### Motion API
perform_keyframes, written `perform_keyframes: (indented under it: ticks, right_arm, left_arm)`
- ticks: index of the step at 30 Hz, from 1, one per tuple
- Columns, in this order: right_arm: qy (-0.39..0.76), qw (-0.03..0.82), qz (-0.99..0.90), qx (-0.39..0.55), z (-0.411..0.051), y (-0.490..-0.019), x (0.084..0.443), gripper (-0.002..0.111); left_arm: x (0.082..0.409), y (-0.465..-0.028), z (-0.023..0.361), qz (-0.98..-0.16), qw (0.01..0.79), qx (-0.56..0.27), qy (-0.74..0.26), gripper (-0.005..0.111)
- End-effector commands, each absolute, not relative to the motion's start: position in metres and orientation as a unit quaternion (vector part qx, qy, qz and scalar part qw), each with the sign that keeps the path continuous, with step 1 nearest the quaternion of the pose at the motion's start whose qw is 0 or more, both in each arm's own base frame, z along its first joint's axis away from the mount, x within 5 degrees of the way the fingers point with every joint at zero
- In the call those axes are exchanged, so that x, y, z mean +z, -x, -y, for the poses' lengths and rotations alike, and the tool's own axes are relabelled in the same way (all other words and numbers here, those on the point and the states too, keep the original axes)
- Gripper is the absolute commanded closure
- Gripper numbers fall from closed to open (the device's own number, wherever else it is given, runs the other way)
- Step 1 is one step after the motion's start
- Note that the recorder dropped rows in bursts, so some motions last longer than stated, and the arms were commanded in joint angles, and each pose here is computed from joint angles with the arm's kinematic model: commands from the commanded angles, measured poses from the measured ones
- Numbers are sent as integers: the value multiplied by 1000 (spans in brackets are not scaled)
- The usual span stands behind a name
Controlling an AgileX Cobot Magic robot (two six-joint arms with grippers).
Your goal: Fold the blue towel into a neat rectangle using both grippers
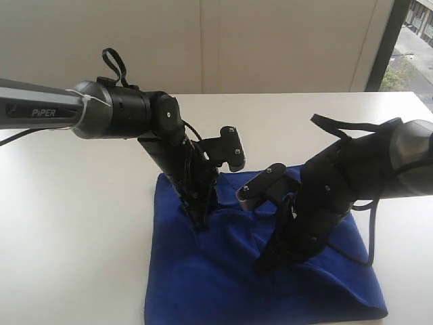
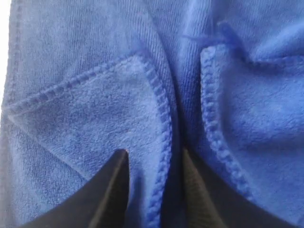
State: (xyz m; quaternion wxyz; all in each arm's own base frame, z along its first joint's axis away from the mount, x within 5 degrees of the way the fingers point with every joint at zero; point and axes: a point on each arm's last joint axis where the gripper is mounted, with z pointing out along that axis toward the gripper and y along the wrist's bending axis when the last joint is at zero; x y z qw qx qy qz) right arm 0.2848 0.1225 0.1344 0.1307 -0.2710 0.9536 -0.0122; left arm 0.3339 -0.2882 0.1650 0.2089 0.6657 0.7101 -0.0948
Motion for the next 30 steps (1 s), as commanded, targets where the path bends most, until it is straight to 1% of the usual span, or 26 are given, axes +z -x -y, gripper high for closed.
perform_keyframes:
  ticks: [1,5,7,9,15,22,23,25,27,30]
  right_arm:
    - [265,125,-956,-11,-121,-285,128,108]
    - [265,125,-956,-11,-121,-285,128,108]
    - [265,125,-956,-11,-121,-285,128,108]
    - [265,125,-956,-11,-121,-285,128,108]
    - [265,126,-956,-11,-121,-285,128,108]
    - [265,125,-956,-11,-121,-285,128,108]
    - [265,125,-956,-11,-121,-285,128,108]
    - [265,125,-956,-11,-121,-285,128,108]
    - [265,125,-956,-11,-121,-285,128,108]
    - [265,125,-956,-11,-121,-285,128,108]
  left_arm:
    - [166,-334,290,-707,215,-89,-668,68]
    - [166,-333,291,-707,213,-90,-669,84]
    - [166,-333,291,-711,210,-92,-664,89]
    - [166,-333,291,-722,212,-95,-652,89]
    - [167,-334,291,-756,214,-105,-610,81]
    - [167,-334,291,-802,206,-121,-548,82]
    - [168,-334,291,-802,207,-121,-547,82]
    - [171,-334,291,-801,211,-122,-546,87]
    - [181,-335,289,-799,225,-121,-544,95]
    - [190,-338,285,-799,237,-119,-539,99]
